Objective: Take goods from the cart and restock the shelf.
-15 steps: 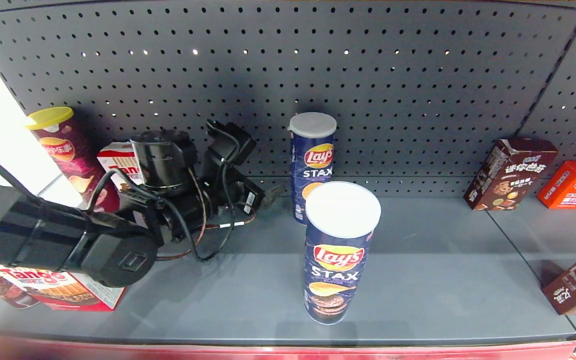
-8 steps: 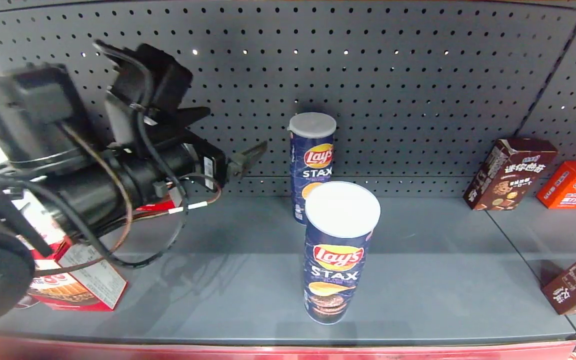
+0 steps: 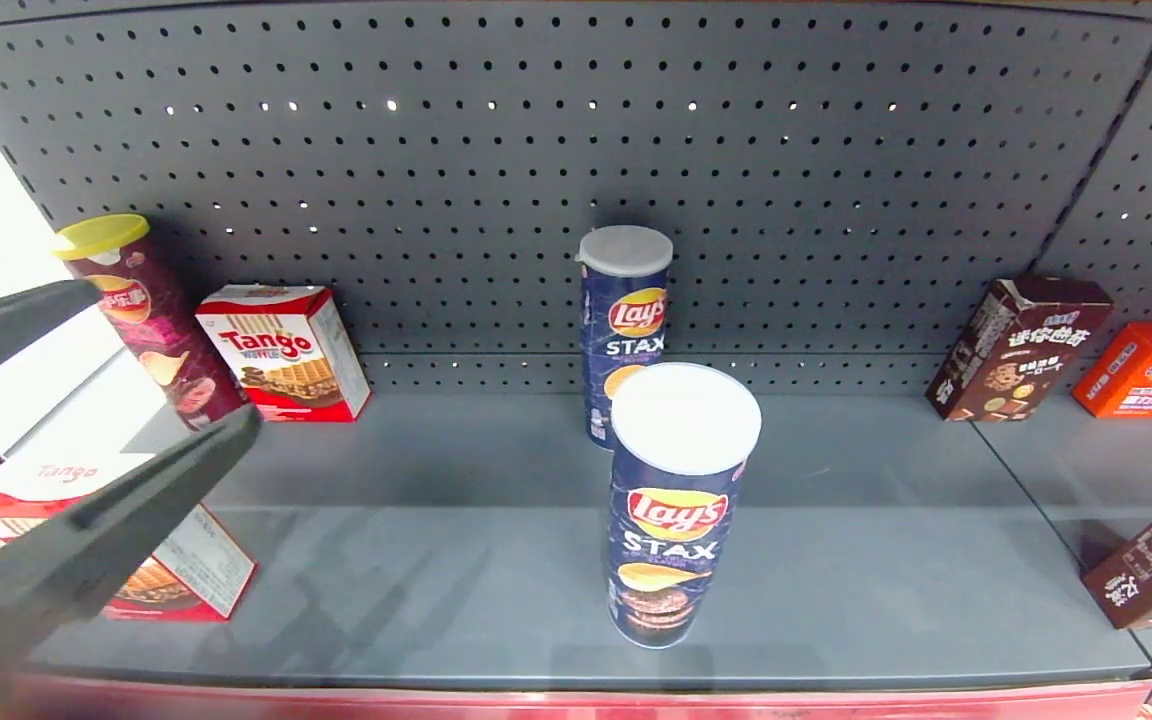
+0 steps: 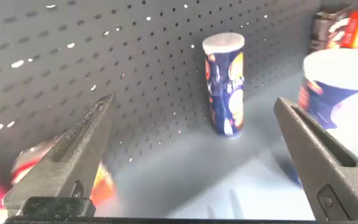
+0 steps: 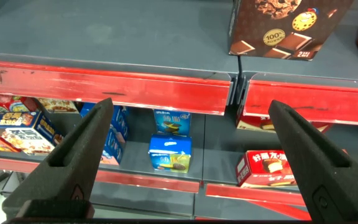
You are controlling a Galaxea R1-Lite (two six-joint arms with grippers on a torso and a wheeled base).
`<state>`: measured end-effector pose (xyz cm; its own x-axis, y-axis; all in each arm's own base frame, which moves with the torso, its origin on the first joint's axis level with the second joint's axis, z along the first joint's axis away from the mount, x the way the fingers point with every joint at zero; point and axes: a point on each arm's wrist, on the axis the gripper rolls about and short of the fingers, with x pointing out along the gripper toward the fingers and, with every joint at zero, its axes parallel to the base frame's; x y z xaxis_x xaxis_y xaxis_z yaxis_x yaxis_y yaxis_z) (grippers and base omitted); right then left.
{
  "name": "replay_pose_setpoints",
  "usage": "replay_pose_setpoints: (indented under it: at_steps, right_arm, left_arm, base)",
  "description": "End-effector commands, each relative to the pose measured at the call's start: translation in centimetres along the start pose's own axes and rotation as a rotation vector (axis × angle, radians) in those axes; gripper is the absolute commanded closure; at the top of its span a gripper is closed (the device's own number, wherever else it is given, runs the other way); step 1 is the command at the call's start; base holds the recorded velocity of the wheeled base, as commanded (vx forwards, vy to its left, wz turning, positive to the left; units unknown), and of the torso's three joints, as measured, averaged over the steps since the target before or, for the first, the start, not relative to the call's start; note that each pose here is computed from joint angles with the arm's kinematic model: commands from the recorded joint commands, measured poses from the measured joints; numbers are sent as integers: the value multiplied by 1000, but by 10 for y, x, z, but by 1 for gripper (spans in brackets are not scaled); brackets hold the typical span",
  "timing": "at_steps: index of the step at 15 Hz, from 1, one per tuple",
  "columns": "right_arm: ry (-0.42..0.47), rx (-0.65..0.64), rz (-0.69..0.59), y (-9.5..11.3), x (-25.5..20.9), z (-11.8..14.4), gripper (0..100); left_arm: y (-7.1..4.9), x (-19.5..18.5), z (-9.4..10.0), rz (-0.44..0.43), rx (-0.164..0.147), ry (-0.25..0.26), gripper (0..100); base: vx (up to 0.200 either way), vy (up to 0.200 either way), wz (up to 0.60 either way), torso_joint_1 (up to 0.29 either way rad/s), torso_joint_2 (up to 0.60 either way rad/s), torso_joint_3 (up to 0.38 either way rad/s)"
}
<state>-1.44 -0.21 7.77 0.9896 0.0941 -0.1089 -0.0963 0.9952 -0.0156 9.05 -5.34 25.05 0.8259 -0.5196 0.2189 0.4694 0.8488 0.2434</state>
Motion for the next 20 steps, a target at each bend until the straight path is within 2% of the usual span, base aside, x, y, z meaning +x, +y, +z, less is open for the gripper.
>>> replay_pose_setpoints:
  at_steps: [1,2,3,5,7,9,13,14,15,18,19,20]
  right_arm:
    - [1,0,0,0,0,0,0]
    - [1,0,0,0,0,0,0]
    - [3,0,0,0,0,0,0]
    - [1,0,0,0,0,0,0]
    - [1,0,0,0,0,0,0]
    - [1,0,0,0,0,0,0]
    - [1,0,0,0,0,0,0]
    - [1,0,0,0,0,0,0]
    - [1,0,0,0,0,0,0]
    - [3,0,0,0,0,0,0]
    - [1,0,0,0,0,0,0]
    - [1,0,0,0,0,0,0]
  left_arm:
    - [1,-71,-9,145,2,-50,0]
    - [-2,-83,-24,212,28,-29,0]
    - [-6,-91,-35,234,41,-20,0]
    - [-23,-118,-72,335,64,14,0]
    - [-33,-130,-86,403,78,35,0]
    - [-40,-139,-97,401,48,75,0]
    - [-51,-155,-118,318,2,131,0]
    - [-52,-156,-125,310,-22,195,0]
    - [-53,-156,-128,307,-33,220,0]
    - [-53,-156,-128,304,-54,218,0]
    - [-53,-156,-128,292,-72,215,0]
    - [-52,-157,-130,363,-106,232,0]
  base:
    - [0,0,0,0,0,0]
    - [0,0,0,0,0,0]
    - [0,0,0,0,0,0]
    - [0,0,0,0,0,0]
    - [0,0,0,0,0,0]
    - [0,0,0,0,0,0]
    - [0,0,0,0,0,0]
    - [0,0,0,0,0,0]
    - [0,0,0,0,0,0]
    - [0,0,0,0,0,0]
    - [0,0,0,0,0,0]
    - [0,0,0,0,0,0]
